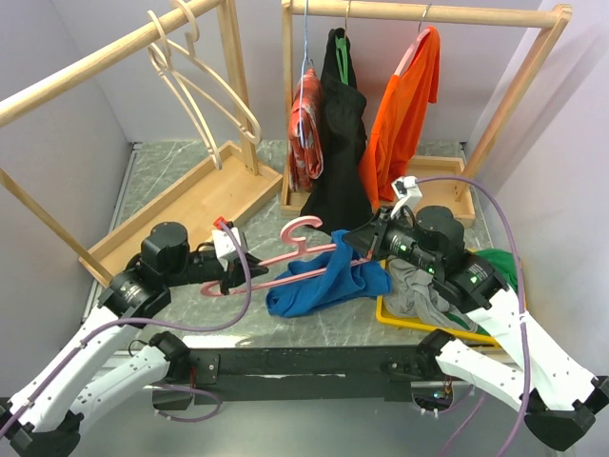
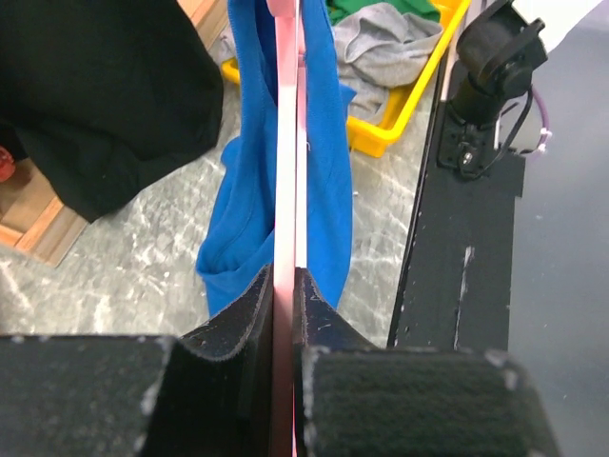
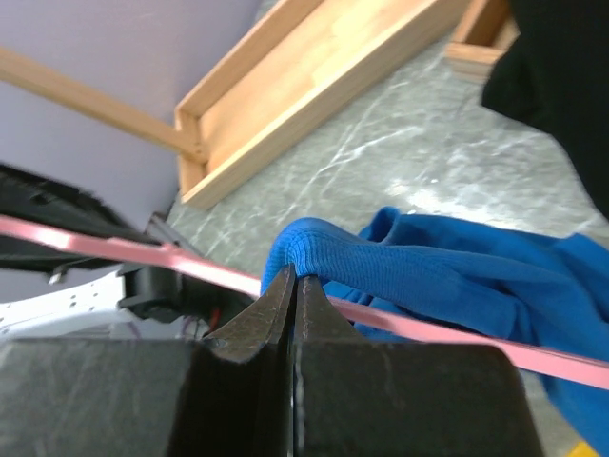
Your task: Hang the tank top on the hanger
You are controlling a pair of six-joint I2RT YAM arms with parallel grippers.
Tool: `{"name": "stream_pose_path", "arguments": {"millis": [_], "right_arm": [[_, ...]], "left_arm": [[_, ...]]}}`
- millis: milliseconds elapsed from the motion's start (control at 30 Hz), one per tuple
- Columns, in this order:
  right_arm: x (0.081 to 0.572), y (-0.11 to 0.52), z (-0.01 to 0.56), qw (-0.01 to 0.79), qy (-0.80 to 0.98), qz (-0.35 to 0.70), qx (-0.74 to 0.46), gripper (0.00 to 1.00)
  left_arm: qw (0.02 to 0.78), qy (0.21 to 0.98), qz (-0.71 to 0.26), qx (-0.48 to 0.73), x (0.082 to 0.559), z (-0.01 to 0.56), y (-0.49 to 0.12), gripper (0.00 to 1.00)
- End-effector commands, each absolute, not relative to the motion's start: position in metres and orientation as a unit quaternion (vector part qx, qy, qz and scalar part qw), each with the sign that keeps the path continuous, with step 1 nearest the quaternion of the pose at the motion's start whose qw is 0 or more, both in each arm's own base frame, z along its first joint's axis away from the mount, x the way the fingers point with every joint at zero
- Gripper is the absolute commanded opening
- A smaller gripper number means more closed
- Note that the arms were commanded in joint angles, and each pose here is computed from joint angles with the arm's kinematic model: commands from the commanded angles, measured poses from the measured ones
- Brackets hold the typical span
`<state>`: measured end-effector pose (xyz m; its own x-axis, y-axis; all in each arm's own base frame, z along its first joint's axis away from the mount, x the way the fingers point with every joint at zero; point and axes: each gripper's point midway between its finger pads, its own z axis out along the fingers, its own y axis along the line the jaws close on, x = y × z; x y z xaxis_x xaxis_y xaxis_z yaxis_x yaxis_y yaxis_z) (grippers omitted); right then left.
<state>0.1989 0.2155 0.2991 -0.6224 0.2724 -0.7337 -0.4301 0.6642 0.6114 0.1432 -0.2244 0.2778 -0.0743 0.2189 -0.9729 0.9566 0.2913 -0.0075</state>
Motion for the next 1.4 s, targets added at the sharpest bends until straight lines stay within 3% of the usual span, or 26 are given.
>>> {"name": "stream_pose_path", "arguments": {"millis": [0,200,333,433,533,700,967,1367], "right_arm": [[0.183,0.229,0.343,0.449,0.765,0.455,-0.071,0.0],[0.187,0.207,0.332,0.476,0.779,0.405,-0.05,0.03],[0.19,0.182,0.315,0.506,0.784,0.358,-0.03,0.46],[0.178,0.171,0.32,0.533,0.764,0.359,-0.055,0.61],[0.162,0.172,0.339,0.57,0.708,0.41,-0.078,0.71],[0.162,0.193,0.35,0.58,0.685,0.427,-0.108,0.67],[0.197,0.219,0.347,0.618,0.72,0.304,-0.088,0.64],[0.224,0.234,0.336,0.631,0.741,0.224,-0.051,0.63]], "left_arm": [[0.545,0.573,-0.406,0.458,0.148,0.315,-0.241,0.01],[0.525,0.581,-0.432,0.447,0.157,0.301,-0.255,0.02],[0.514,0.577,-0.456,0.441,0.155,0.295,-0.261,0.02],[0.507,0.584,-0.466,0.429,0.161,0.29,-0.267,0.02],[0.496,0.599,-0.476,0.411,0.171,0.283,-0.274,0.02],[0.479,0.615,-0.501,0.377,0.178,0.272,-0.284,0.02],[0.467,0.631,-0.499,0.366,0.178,0.264,-0.285,0.03],[0.457,0.638,-0.497,0.371,0.17,0.263,-0.296,0.04]]}}
